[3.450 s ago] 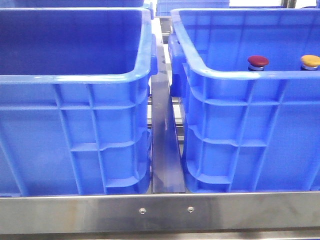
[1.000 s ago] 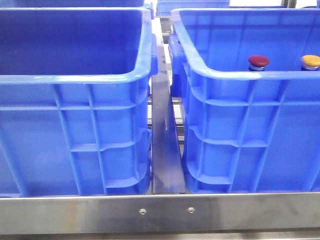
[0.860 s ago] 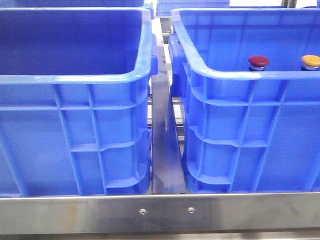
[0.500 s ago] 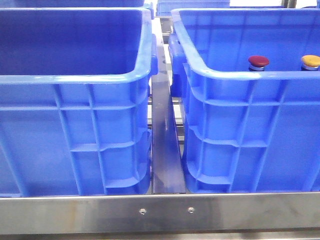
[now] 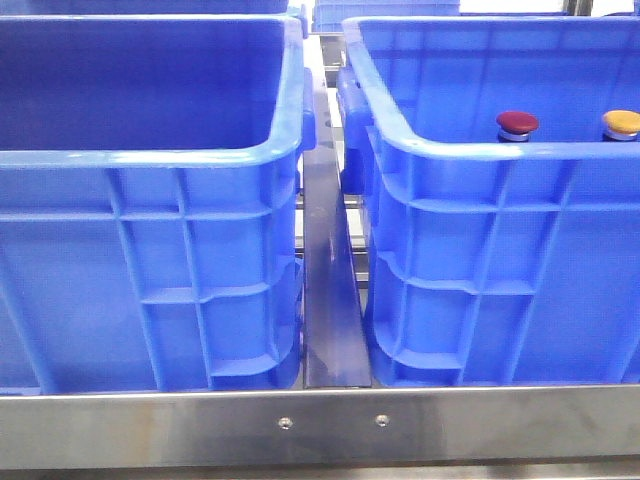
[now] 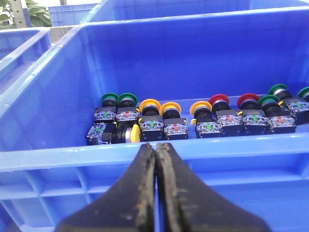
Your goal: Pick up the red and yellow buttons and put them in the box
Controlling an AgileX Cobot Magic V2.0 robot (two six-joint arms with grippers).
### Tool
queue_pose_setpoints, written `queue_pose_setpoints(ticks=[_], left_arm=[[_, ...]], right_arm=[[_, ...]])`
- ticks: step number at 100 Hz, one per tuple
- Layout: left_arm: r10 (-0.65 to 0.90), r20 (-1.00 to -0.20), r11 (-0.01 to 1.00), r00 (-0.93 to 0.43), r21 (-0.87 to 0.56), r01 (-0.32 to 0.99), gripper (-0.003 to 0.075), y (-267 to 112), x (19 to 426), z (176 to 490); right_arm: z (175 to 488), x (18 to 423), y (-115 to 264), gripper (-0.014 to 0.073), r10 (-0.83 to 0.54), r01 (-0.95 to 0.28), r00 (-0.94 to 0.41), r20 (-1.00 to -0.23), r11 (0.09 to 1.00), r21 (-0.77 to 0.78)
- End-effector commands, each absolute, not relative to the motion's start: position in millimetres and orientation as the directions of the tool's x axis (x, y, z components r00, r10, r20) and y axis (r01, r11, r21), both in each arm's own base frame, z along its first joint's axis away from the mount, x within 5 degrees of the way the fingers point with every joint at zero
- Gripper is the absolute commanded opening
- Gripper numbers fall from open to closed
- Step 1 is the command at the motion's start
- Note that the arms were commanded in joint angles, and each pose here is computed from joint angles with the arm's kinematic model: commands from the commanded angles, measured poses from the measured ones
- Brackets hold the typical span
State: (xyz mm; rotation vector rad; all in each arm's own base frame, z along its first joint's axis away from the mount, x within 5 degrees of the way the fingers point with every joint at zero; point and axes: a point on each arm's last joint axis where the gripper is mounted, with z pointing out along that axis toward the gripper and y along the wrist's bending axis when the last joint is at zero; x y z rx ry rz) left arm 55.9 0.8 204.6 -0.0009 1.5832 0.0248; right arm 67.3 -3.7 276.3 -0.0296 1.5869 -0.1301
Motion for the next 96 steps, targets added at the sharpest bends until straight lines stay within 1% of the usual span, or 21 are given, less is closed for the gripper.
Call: queue_pose_setpoints(ticks=[1, 8, 18, 27, 40, 96], left_arm=[[0.002, -0.998, 1.0, 0.061, 0.0, -0.018, -0.0019, 1.0, 55.3, 198.3], [0.002, -0.998, 1.0, 0.061, 0.0, -0.018, -0.0019, 1.0, 55.3, 198.3], [0.002, -0.998, 1.0, 0.061, 0.0, -0.018, -0.0019, 1.0, 55.3, 198.3], [0.002, -0.998, 1.0, 0.061, 0.0, -0.018, -0.0019, 1.0, 55.3, 198.3], [0.002, -0.998, 1.0, 0.061, 0.0, -0.018, -0.0019, 1.0, 55.3, 198.3], [0.002, -0.998, 1.0, 0.061, 0.0, -0.018, -0.0019, 1.0, 55.3, 198.3]], right_arm=[[288.1, 60.7, -3.5, -0.0067, -0.094, 0.072, 0.174, -0.98, 0.994, -0.083], [273.7, 58.9, -1.6, -0.0067, -0.082, 0.049, 0.222, -0.972, 0.996, -0.073], [241.7, 58.6, -1.3, -0.0067, -0.047, 0.037, 0.21, -0.977, 0.999, -0.04], [221.9, 55.6, -1.2, -0.0067, -0.045, 0.037, 0.205, -0.978, 0.999, -0.039], [218.4, 52.8, -1.6, -0.0067, -0.044, 0.041, 0.178, -0.983, 0.998, -0.038], [218.4, 52.5, -1.5, -0.0067, -0.044, 0.039, 0.18, -0.983, 0.999, -0.037]])
